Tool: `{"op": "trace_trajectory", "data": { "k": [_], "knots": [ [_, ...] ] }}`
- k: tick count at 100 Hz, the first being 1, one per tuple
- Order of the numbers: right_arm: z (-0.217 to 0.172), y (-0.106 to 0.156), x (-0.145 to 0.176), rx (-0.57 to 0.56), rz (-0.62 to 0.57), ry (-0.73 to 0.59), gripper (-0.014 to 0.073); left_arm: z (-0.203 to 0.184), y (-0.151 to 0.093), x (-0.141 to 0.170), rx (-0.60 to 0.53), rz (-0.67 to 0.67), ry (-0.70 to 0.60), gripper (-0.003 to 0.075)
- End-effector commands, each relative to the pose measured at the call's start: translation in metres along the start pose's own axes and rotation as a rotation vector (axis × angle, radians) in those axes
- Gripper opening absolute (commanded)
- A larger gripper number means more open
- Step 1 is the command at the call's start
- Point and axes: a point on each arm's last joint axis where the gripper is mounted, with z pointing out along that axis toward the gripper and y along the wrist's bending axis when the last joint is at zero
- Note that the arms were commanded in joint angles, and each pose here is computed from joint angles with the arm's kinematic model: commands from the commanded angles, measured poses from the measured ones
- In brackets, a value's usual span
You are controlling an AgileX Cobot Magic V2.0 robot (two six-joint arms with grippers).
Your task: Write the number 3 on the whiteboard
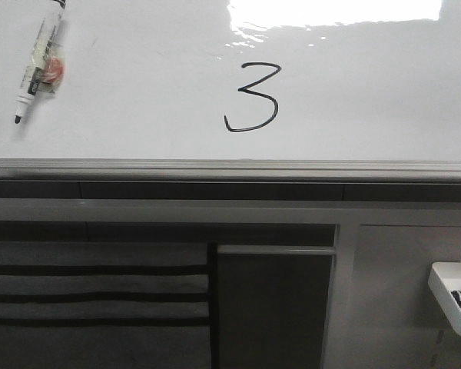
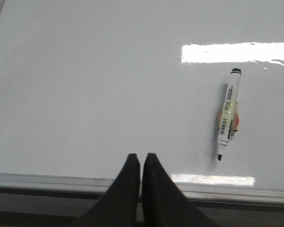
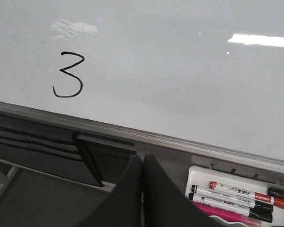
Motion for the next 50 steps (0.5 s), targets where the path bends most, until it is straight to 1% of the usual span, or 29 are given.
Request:
{"op": "trace_trajectory", "data": {
  "k": [1,2,3,4,5,11,12,13,15,18,19,20,22,25,26,30,42,50],
  "knots": [
    [-0.01,-0.006,-0.001,0.037,-0.012,-0.136,-0.0074,-0.003,0.0,-0.008,0.007,-0.006,-0.103,-0.0018],
    [-0.011,-0.007,0.003,0.04,-0.007,-0.151,-0.0074,-0.003,0.0,-0.008,0.007,-0.006,-0.103,-0.0018],
    [-0.009,-0.008,0.008,0.043,-0.003,-0.138,-0.0074,-0.003,0.0,-0.008,0.007,-0.006,-0.103,-0.0018],
    [-0.013,-0.009,0.007,0.049,0.003,-0.17,-0.0074,-0.003,0.0,-0.008,0.007,-0.006,-0.103,-0.0018],
    [-0.011,-0.009,0.011,0.05,0.007,-0.166,-0.0074,-0.003,0.0,-0.008,0.007,-0.006,-0.103,-0.0018],
    [-0.01,-0.012,0.028,0.071,0.017,-0.252,-0.0074,-0.003,0.0,-0.008,0.007,-0.006,-0.103,-0.0018],
    [-0.008,-0.013,0.034,0.073,0.019,-0.25,-0.0074,-0.003,0.0,-0.008,0.007,-0.006,-0.103,-0.0018],
    [-0.01,-0.013,0.035,0.077,0.021,-0.287,-0.0074,-0.003,0.0,-0.008,0.007,-0.006,-0.103,-0.0018],
    [-0.007,-0.015,0.043,0.087,0.026,-0.299,-0.0074,-0.003,0.0,-0.008,0.007,-0.006,-0.103,-0.0018],
    [-0.009,-0.015,0.051,0.086,0.038,-0.378,-0.0074,-0.003,0.0,-0.008,0.007,-0.006,-0.103,-0.0018],
    [-0.006,-0.015,0.057,0.086,0.044,-0.377,-0.0074,-0.003,0.0,-0.008,0.007,-0.006,-0.103,-0.0018],
    [-0.009,-0.015,0.059,0.089,0.047,-0.417,-0.0074,-0.003,0.0,-0.008,0.007,-0.006,-0.103,-0.0018],
    [-0.006,-0.016,0.067,0.097,0.059,-0.427,-0.0074,-0.003,0.0,-0.008,0.007,-0.006,-0.103,-0.0018],
    [-0.007,-0.017,0.076,0.1,0.073,-0.494,-0.0074,-0.003,0.0,-0.008,0.007,-0.006,-0.103,-0.0018],
    [-0.005,-0.017,0.083,0.099,0.085,-0.491,-0.0074,-0.003,0.0,-0.008,0.007,-0.006,-0.103,-0.0018],
    [-0.004,-0.018,0.097,0.108,0.122,-0.556,-0.0074,-0.003,0.0,-0.008,0.007,-0.006,-0.103,-0.0018],
    [0.009,-0.022,0.138,0.153,0.184,-0.591,-0.0074,-0.003,0.0,-0.008,0.007,-0.006,-0.103,-0.0018],
    [0.016,-0.025,0.156,0.186,0.197,-0.592,-0.0074,-0.003,0.0,-0.008,0.007,-0.006,-0.101,-0.0018]
  ]
}}
